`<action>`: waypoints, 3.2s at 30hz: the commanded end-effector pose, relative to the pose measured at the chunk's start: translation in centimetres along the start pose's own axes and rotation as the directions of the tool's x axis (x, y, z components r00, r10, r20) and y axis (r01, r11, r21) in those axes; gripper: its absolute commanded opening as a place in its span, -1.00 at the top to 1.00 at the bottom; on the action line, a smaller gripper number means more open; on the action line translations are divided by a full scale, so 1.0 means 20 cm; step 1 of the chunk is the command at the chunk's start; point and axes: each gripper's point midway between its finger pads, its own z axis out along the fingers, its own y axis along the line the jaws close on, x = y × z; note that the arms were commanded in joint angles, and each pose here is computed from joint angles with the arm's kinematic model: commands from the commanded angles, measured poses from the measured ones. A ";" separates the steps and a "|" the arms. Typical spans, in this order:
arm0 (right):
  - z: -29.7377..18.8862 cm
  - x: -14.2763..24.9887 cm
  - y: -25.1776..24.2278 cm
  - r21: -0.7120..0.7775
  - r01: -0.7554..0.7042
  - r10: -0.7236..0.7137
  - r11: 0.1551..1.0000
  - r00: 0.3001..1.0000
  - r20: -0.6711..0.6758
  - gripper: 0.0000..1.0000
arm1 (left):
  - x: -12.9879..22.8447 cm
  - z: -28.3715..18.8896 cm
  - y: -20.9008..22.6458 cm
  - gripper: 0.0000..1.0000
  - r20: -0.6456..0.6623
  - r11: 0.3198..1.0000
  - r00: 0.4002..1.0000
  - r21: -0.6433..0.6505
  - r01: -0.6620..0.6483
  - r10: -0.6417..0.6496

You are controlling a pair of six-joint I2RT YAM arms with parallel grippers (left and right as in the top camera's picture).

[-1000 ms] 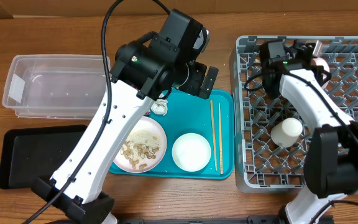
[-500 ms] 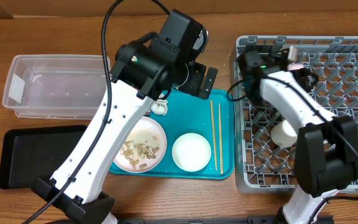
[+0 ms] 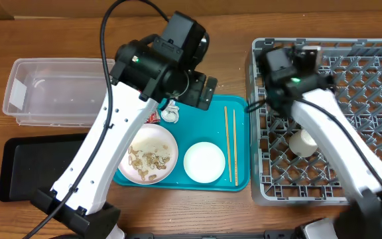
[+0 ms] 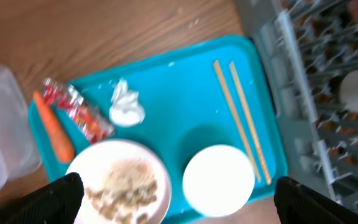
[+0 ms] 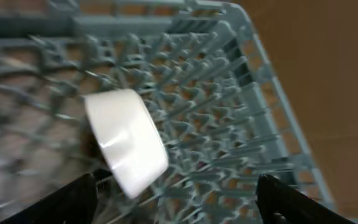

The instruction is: Sort waste into correct bins and load items into the dishwasher

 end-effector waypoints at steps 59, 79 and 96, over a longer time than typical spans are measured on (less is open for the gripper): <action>-0.64 0.46 0.14 -0.762 -0.383 -0.066 0.522 0.873 -0.484 -0.43 | 0.17 0.54 -0.15 0.92 -0.098 0.991 0.995 0.136 -0.011 0.025; -0.53 0.39 0.43 -0.741 -0.347 -0.025 0.574 0.898 -0.439 0.49 | 0.00 0.29 -0.41 0.92 -0.001 0.924 1.000 0.382 -0.024 0.026; -0.14 -0.04 -0.56 0.071 -0.482 0.462 0.874 0.866 0.190 0.92 | 0.01 0.28 -0.20 -1.00 -0.046 0.942 0.999 0.332 0.041 -0.028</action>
